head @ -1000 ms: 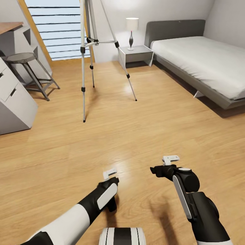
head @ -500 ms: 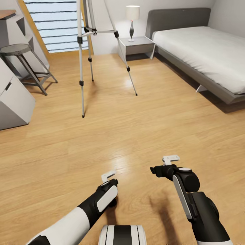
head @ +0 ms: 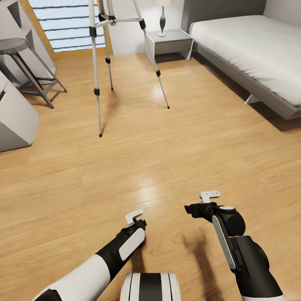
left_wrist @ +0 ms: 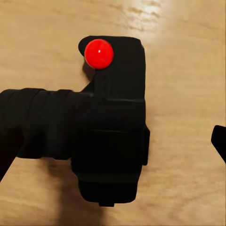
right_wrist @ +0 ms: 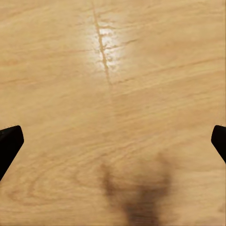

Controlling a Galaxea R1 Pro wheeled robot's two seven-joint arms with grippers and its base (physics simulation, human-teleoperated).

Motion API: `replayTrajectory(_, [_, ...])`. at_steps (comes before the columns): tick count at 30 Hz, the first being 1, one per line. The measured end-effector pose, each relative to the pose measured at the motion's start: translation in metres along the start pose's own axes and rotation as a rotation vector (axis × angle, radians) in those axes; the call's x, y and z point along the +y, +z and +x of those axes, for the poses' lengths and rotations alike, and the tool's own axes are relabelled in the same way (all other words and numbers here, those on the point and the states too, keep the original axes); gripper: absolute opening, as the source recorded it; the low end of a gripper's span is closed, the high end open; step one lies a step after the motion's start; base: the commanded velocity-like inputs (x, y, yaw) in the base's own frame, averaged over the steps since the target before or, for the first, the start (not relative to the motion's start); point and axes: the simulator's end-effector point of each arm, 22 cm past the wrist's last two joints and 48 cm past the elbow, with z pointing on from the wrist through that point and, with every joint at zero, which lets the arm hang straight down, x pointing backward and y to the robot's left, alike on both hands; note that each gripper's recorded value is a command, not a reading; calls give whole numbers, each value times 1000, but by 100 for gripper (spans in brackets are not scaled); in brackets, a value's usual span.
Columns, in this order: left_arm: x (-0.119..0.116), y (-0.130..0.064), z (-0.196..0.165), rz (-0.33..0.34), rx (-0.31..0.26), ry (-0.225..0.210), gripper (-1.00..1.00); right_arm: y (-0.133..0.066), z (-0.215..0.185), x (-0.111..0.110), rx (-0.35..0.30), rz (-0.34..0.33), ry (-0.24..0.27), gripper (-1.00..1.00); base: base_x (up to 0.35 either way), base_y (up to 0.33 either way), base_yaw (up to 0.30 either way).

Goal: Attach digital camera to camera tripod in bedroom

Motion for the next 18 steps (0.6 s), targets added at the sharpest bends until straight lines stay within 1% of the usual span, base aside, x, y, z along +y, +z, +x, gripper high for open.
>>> replayTrajectory(12, [-1,18,23,15,57,18,100,21,23,1,53,-5,2,100,0,0,0])
replayTrajectory(18, [-2,18,24,18,59,20,100,21,24,1,55,-5,1,100,0,0,0])
